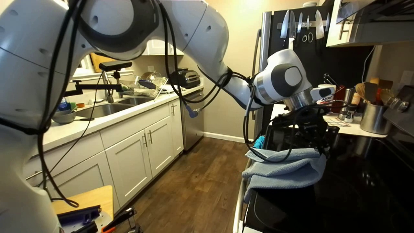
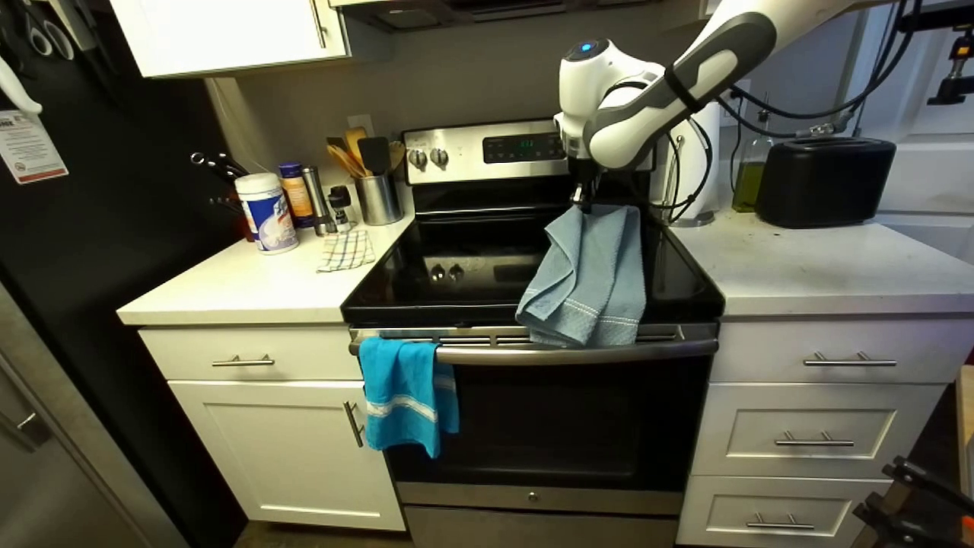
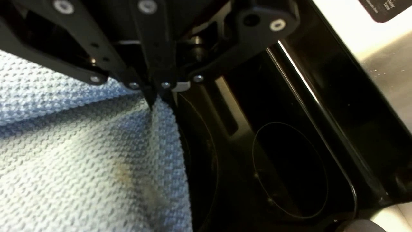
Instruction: Put the light blue towel on the stovetop.
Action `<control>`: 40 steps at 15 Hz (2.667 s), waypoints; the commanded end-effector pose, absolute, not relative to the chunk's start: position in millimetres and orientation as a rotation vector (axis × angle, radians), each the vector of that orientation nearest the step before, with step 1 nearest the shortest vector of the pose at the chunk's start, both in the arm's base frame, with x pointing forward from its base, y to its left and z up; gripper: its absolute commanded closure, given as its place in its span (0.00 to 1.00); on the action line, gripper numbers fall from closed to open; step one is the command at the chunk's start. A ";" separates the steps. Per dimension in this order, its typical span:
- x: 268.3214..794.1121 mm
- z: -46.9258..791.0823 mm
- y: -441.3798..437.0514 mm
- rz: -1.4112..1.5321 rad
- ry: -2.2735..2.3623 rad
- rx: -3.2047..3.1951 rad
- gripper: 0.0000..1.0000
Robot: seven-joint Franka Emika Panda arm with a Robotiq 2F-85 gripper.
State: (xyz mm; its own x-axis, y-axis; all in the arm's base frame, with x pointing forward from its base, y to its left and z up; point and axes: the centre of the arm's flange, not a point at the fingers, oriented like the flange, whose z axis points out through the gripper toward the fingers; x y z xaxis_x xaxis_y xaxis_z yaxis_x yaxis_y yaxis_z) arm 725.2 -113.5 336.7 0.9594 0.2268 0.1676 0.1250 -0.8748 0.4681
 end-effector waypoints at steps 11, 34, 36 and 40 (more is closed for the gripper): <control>809.4 367.5 -151.3 0.371 0.263 2.611 0.99; 806.6 364.8 -9.8 0.278 0.308 2.624 0.00; 806.5 364.8 -14.5 0.276 0.300 2.624 0.00; 806.5 364.8 -17.0 0.275 0.296 2.625 0.00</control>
State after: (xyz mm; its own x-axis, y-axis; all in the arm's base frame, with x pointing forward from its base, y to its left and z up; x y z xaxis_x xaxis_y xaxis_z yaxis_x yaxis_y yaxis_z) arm 806.5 -17.0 364.8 0.9564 0.2559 0.1407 0.1591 -0.8608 0.4834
